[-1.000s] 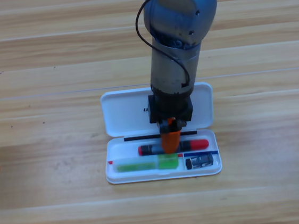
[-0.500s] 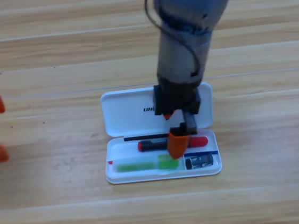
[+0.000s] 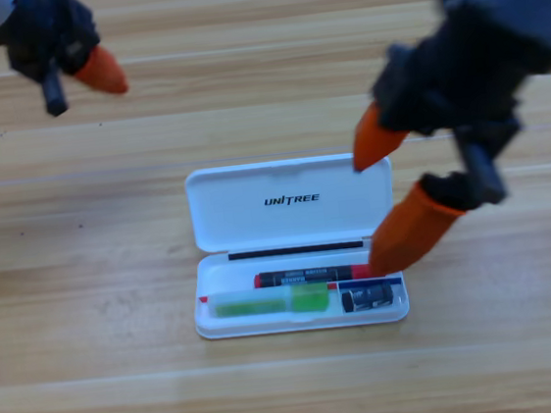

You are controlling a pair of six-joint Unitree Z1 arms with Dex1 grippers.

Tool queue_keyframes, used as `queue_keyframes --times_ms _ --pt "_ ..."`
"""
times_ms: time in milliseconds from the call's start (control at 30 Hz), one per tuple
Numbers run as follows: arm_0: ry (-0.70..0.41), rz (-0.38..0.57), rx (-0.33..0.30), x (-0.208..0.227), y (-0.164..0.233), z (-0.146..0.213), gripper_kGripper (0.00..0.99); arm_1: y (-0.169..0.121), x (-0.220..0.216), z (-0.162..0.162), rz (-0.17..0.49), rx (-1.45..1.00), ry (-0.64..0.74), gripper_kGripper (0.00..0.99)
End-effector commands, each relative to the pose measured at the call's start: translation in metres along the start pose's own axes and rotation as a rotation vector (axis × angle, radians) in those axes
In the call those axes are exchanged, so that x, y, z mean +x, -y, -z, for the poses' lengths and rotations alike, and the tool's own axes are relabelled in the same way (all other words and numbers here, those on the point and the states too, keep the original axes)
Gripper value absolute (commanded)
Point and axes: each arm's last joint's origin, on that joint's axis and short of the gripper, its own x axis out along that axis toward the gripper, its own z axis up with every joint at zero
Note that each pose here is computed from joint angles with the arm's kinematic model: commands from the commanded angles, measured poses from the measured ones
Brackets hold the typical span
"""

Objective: Clean up eraser and pencils

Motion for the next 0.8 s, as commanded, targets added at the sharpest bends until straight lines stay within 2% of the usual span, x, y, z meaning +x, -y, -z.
queue_keyframes --times_ms 33,200,467,800 --pt "0.037 0.112 -0.138 0.068 -0.041 0.053 0.0 -0.047 -0.06 0.029 0.078 -0.035 0.268 0.99" --pt "0.104 0.282 -0.193 0.126 -0.048 0.072 0.0 -0.054 -0.06 0.038 0.032 -0.026 0.283 0.99" --pt "0.134 0.486 -0.246 0.19 -0.049 0.084 0.0 -0.052 -0.046 0.04 -0.021 -0.015 0.253 0.99" --pt "0.161 0.648 -0.196 0.21 -0.027 0.062 0.0 -0.049 -0.038 0.036 -0.042 -0.011 0.244 0.989"
